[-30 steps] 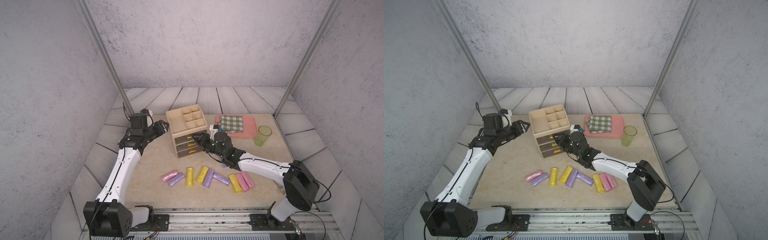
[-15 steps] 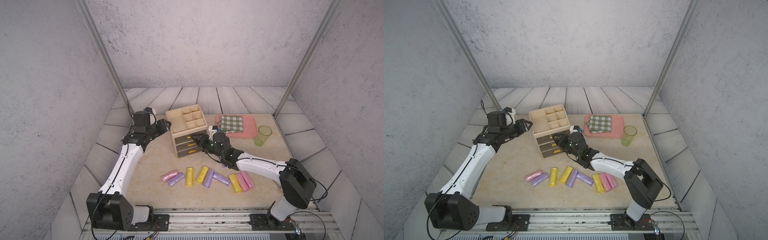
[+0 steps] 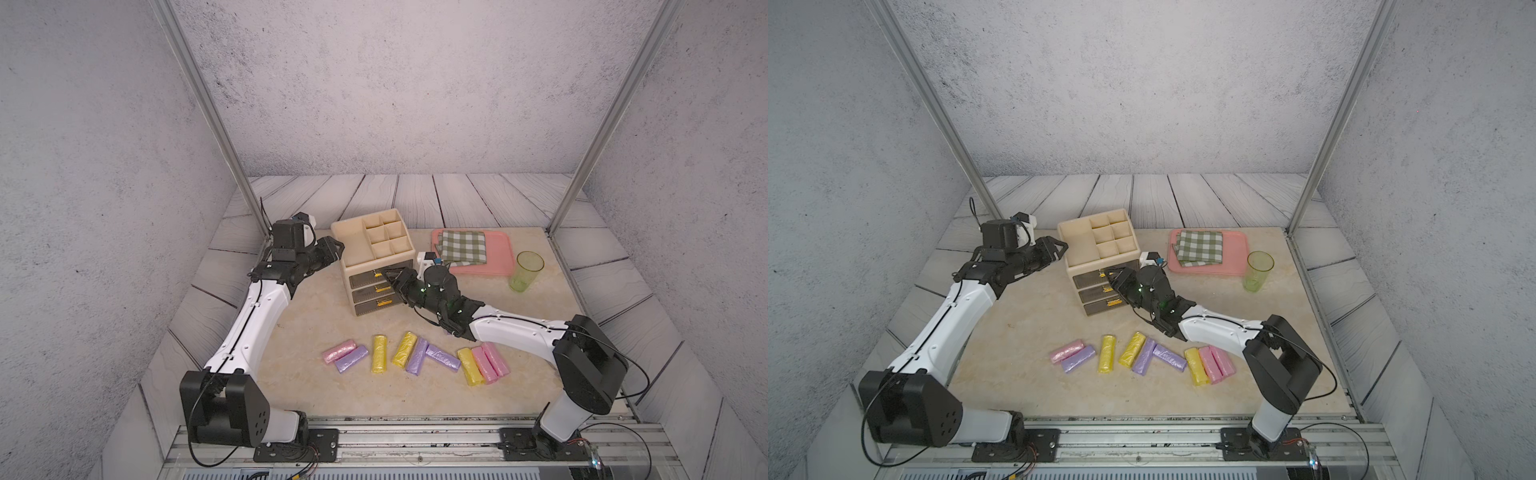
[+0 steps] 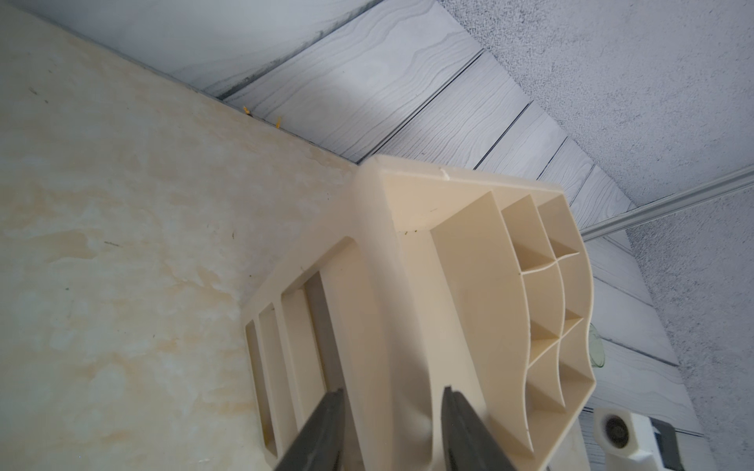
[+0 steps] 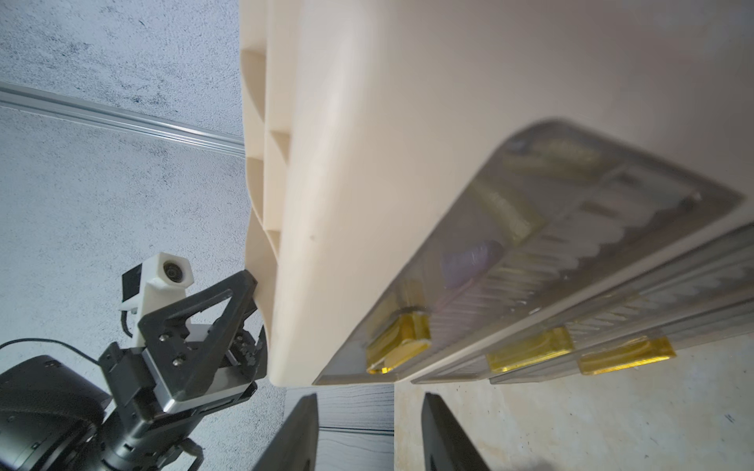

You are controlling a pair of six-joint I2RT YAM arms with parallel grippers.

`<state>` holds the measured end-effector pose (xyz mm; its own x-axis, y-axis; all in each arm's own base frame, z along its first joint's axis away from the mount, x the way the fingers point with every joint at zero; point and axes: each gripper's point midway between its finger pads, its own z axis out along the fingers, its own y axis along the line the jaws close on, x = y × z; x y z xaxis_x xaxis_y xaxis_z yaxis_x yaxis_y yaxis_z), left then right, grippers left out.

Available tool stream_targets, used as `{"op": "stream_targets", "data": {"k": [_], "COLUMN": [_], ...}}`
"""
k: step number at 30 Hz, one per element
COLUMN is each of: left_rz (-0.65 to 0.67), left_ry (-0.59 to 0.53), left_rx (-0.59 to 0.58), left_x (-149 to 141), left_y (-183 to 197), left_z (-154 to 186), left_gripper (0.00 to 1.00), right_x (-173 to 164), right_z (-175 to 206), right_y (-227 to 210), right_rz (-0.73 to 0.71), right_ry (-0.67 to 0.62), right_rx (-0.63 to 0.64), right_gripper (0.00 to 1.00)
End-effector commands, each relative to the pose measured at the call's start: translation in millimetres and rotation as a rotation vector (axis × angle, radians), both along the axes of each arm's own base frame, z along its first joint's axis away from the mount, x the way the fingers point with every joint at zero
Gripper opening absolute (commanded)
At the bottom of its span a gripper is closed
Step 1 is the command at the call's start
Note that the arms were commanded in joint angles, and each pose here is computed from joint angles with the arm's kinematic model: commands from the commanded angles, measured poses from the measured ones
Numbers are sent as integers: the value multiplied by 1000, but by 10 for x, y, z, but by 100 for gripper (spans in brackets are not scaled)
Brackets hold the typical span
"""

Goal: Sort the rolls of trash bags by color and place them into the drawer
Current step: Open the drawer in the storage box.

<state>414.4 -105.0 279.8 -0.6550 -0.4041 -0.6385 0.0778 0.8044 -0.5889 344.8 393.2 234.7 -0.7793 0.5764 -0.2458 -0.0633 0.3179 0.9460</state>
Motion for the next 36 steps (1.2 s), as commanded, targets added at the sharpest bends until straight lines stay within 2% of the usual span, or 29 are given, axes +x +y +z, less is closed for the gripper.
{"op": "stream_targets", "data": {"k": [1, 11, 36], "left_rz": [-31, -54, -72], "left_ry": [-30, -21, -4], "left_rx": [-1, -8, -1], "left_x": [23, 11, -60], "left_y": [-72, -123, -140], "left_z": [94, 61, -19], "left_gripper": [38, 29, 24], "right_x": [39, 114, 264], "right_z": [-125, -167, -187], "right_y": [3, 8, 34], "right_rz": [-21, -48, -92], "right_ry": [-3, -17, -44], "right_rx": [-18, -1, 69], "right_gripper": [44, 39, 33]}}
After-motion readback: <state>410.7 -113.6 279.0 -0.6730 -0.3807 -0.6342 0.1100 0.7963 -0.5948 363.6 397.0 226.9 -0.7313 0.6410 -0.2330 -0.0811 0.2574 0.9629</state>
